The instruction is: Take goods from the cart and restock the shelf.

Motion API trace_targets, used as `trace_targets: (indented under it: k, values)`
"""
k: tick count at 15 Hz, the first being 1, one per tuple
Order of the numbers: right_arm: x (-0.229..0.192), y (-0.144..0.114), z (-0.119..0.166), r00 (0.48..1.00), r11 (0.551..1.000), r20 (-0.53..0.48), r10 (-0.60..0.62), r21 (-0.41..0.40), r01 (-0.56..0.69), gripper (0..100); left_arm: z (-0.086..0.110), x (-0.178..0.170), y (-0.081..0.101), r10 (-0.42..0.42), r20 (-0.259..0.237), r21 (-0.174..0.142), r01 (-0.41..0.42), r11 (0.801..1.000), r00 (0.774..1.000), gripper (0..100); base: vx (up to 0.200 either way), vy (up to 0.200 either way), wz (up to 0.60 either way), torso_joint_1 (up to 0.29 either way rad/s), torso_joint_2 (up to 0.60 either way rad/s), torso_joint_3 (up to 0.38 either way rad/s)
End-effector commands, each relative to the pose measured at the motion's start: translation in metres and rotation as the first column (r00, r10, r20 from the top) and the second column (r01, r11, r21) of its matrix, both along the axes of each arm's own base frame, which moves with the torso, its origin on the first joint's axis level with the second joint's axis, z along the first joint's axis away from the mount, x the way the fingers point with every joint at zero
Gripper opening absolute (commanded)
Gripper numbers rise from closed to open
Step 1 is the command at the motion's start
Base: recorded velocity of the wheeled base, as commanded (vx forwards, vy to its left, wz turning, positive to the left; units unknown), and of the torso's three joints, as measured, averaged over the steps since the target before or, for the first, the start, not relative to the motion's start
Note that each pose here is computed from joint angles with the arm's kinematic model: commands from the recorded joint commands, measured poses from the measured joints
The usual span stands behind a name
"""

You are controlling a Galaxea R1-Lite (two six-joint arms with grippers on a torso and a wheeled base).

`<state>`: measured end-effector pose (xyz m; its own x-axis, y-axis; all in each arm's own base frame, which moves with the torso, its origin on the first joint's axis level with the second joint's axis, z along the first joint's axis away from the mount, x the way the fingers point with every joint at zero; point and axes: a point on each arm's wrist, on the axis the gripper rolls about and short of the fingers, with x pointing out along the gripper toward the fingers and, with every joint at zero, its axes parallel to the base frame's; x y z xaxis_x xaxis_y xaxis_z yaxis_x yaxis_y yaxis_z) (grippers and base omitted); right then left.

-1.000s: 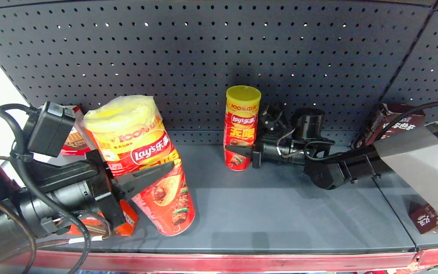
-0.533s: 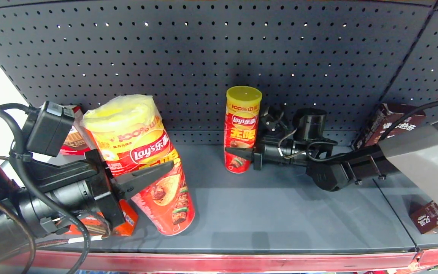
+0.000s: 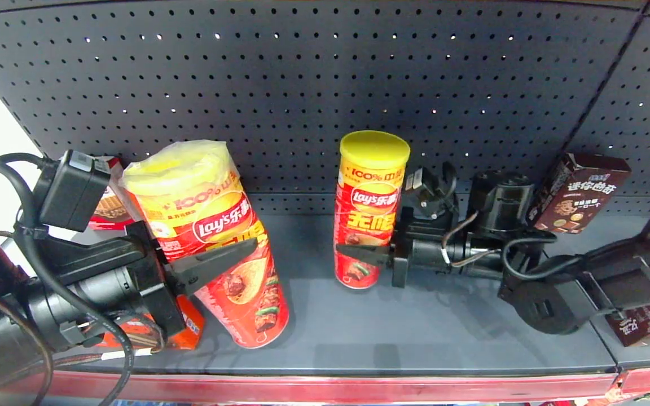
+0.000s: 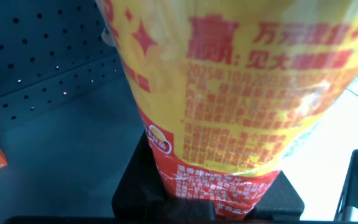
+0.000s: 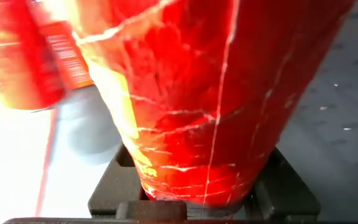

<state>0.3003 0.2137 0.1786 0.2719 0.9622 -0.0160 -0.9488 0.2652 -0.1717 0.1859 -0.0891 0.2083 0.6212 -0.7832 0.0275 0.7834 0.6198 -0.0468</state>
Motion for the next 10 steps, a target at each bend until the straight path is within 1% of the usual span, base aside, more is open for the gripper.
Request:
trace_targets:
  k: [1, 5, 10]
  values:
    - [-0.045, -0.011, 0.002, 0.999, 0.999, 0.017, 0.042, 0.011, -0.042, 0, 0.001, 0.001, 0.0, 0.001, 0.004, -0.003, -0.001, 1.0, 1.0, 0, 0.0, 0.0, 0.0, 0.0, 0.0, 0.0]
    - [-0.059, -0.019, -0.025, 0.999, 0.999, -0.017, 0.048, -0.015, -0.049, 0, 0.001, 0.002, 0.001, 0.009, 0.003, -0.002, -0.009, 1.0, 1.0, 0, 0.0, 0.0, 0.0, 0.0, 0.0, 0.0]
    - [-0.049, -0.014, -0.041, 0.998, 0.998, -0.022, 0.052, -0.031, -0.052, 0, 0.001, 0.002, 0.002, 0.012, 0.001, -0.001, -0.012, 1.0, 1.0, 0, 0.0, 0.0, 0.0, 0.0, 0.0, 0.0]
